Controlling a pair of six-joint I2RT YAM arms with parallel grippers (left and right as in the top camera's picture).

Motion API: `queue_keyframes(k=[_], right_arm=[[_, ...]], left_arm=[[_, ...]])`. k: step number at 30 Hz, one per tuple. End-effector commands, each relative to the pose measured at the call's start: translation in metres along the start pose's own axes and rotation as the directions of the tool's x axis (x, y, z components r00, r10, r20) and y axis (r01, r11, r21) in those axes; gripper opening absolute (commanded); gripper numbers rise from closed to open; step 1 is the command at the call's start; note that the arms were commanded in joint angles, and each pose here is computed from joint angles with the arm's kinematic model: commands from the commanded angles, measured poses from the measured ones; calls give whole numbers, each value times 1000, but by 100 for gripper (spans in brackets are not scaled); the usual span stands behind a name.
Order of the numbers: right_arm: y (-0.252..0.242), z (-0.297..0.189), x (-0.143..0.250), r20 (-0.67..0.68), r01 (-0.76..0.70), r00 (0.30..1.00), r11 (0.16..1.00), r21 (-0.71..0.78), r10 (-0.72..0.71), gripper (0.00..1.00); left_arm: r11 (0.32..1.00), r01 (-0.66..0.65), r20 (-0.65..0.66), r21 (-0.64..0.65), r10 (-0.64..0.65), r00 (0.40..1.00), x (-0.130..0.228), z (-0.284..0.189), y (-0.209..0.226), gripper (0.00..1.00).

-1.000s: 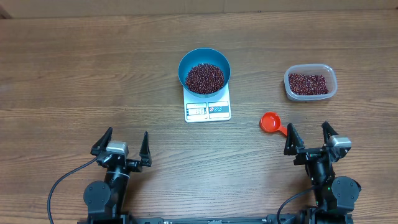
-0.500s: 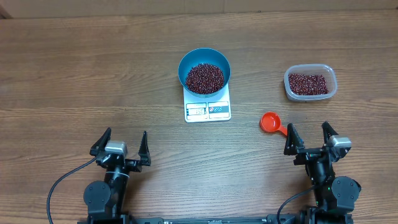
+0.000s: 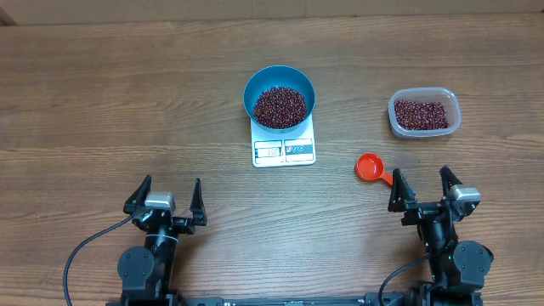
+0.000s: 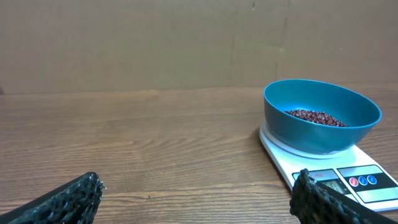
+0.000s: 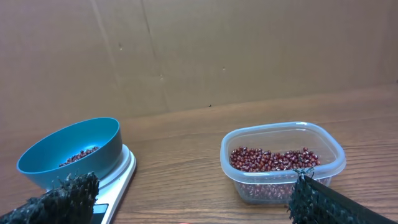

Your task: Scoop item into bowl and weigh 150g on scale

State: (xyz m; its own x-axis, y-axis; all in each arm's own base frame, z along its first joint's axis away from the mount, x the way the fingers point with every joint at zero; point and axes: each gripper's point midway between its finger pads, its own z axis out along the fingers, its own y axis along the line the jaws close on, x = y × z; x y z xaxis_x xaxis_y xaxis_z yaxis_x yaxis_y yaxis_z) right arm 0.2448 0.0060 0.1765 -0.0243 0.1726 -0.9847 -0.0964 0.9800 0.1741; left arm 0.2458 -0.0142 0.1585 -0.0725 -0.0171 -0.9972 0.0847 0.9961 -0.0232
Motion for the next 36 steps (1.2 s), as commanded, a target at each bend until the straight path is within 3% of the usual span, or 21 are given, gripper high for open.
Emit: queue_keyframes(k=[1, 36], right_arm=[[-1, 0, 1, 5, 8, 1000, 1000, 7, -8, 100], [-1, 0, 1, 5, 8, 1000, 1000, 7, -8, 100]], left_arm=[[1000, -10, -3, -11, 10, 1000, 2, 0, 2, 100], [1000, -13, -2, -18, 13, 1000, 2, 0, 3, 100]])
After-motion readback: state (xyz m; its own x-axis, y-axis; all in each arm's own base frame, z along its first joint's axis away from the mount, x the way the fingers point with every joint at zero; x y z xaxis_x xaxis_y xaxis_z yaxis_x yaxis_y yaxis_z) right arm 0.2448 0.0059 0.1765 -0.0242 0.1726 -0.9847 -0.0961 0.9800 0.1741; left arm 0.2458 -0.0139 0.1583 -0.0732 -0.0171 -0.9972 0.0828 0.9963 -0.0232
